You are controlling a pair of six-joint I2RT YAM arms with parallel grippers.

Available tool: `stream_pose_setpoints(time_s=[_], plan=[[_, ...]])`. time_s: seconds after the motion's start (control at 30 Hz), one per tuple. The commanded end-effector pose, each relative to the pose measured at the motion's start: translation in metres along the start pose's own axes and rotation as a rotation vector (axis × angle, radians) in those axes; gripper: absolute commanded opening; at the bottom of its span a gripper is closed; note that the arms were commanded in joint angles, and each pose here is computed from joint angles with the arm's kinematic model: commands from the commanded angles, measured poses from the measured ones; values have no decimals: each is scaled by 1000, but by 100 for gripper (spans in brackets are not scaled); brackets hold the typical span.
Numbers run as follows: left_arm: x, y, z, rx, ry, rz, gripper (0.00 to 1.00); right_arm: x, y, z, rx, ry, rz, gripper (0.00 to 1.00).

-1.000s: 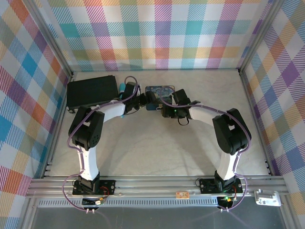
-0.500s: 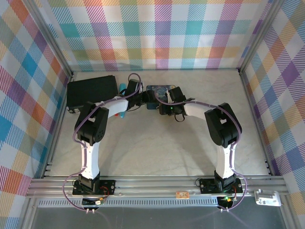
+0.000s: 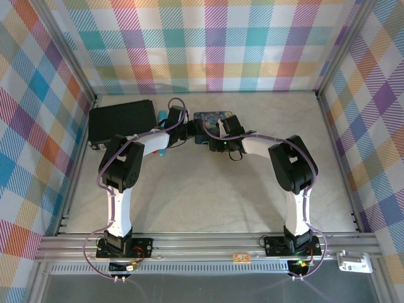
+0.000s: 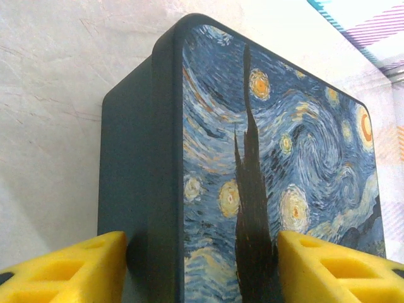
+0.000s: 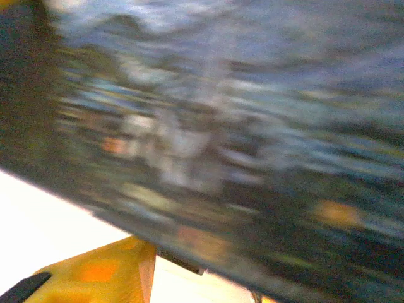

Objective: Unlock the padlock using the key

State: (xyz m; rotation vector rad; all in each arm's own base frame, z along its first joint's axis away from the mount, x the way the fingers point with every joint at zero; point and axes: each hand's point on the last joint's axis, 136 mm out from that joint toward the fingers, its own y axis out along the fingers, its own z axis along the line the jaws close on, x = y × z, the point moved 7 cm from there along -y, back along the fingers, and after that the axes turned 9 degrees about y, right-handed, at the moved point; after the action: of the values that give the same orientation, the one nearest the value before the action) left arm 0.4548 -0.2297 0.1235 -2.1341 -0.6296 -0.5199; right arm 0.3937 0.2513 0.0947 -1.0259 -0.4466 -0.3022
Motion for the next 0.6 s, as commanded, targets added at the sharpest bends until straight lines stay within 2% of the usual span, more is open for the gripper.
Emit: stream_pose_setpoints(time_s=[0.0,0.07,0.3,0.57], plan=[[-27,0,1,27,-38,77,60,-4,5,10,68,17,-21,44],[-26,-1,1,32,-45,74,59,-5,3,0,-17,48,-35,56],[-16,-7,0,58,-40,52,64,-8,-11,-3,-50,55,-58,59],[17,-35,-5,74,-3,-25,78,-8,-71,11,9,36,-57,62]])
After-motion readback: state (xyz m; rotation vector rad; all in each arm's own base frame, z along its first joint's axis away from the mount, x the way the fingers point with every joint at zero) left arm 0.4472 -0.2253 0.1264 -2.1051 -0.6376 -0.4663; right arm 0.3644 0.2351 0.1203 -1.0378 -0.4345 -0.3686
